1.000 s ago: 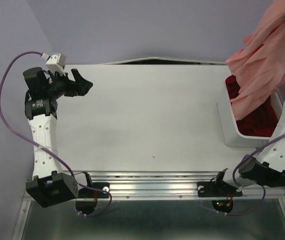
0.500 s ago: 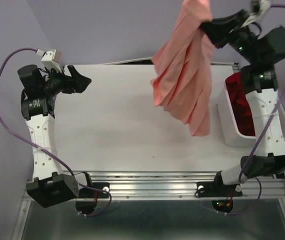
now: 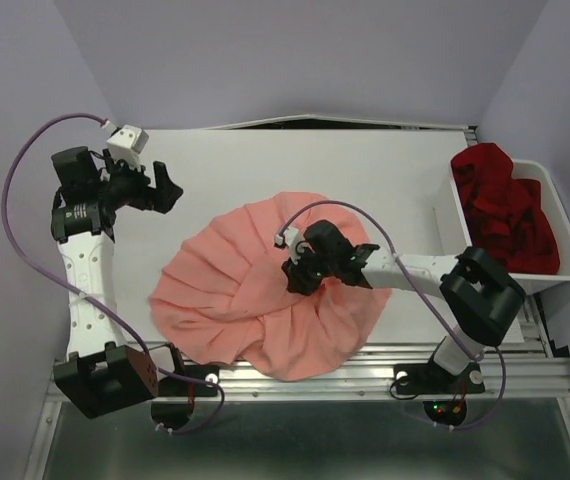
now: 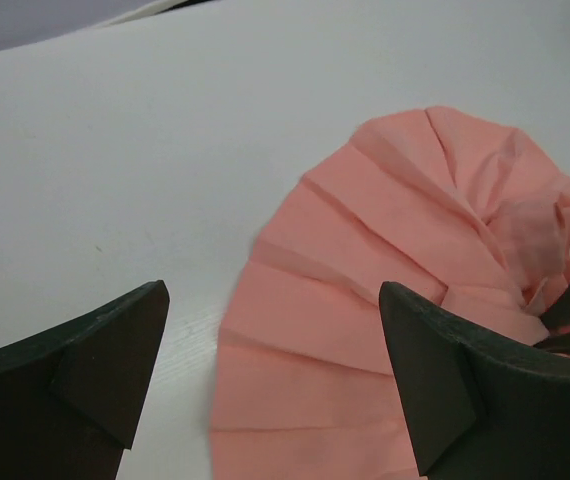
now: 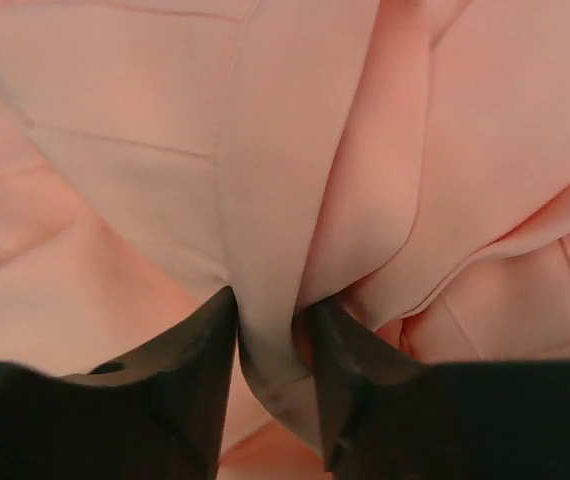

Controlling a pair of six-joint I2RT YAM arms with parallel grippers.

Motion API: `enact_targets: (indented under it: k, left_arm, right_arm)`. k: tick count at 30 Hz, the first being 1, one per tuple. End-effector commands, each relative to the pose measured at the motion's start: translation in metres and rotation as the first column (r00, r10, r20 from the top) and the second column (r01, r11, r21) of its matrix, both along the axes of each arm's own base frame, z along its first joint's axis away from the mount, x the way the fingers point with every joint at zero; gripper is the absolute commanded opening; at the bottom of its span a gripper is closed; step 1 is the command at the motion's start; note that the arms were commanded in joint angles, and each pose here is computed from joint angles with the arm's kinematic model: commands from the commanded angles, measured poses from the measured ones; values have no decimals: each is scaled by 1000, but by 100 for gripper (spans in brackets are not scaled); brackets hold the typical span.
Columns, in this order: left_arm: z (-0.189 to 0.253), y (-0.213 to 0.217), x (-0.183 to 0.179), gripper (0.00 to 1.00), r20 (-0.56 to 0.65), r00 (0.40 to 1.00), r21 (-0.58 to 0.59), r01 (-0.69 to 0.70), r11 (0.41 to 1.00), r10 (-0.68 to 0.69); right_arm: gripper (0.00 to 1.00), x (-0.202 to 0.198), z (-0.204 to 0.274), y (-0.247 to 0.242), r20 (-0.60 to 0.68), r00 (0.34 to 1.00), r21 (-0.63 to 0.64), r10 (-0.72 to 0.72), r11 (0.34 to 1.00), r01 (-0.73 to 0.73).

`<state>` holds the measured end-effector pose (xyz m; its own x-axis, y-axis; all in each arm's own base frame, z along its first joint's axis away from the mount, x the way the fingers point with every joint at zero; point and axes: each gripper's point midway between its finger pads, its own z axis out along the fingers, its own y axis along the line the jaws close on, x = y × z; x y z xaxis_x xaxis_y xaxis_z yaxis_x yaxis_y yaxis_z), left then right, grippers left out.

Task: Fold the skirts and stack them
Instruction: Move the skirt to the center of the board, then flatten the skirt out

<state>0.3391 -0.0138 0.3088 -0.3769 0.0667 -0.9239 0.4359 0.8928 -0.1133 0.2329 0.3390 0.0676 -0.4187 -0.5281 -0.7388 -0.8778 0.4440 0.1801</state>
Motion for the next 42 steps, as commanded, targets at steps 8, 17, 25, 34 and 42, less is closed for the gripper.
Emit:
enact_targets:
  k: [8, 17, 25, 34, 42]
  left_arm:
    - [-92, -1, -35, 99, -167, 955, 221, 279, 934, -246]
    - [-141, -98, -69, 98, -216, 804, 294, 595, 748, -554]
    - [-177, -171, -53, 92, -237, 736, 216, 677, 704, -634]
    - [-201, -196, -42, 90, -298, 709, 134, 694, 708, -639]
    - [-210, -204, -42, 87, -324, 685, 73, 706, 704, -653]
  right_arm:
    - [100, 78, 117, 31, 274, 956, 95, -105, 992, 82]
    - [96, 113, 128, -59, 56, 976, 71, -209, 976, 205]
    - [74, 124, 55, -102, -187, 907, -59, -376, 926, 372]
    - [66, 119, 34, -74, -423, 834, 0, -354, 920, 391]
    - [57, 112, 38, -72, -441, 833, 25, -335, 923, 384]
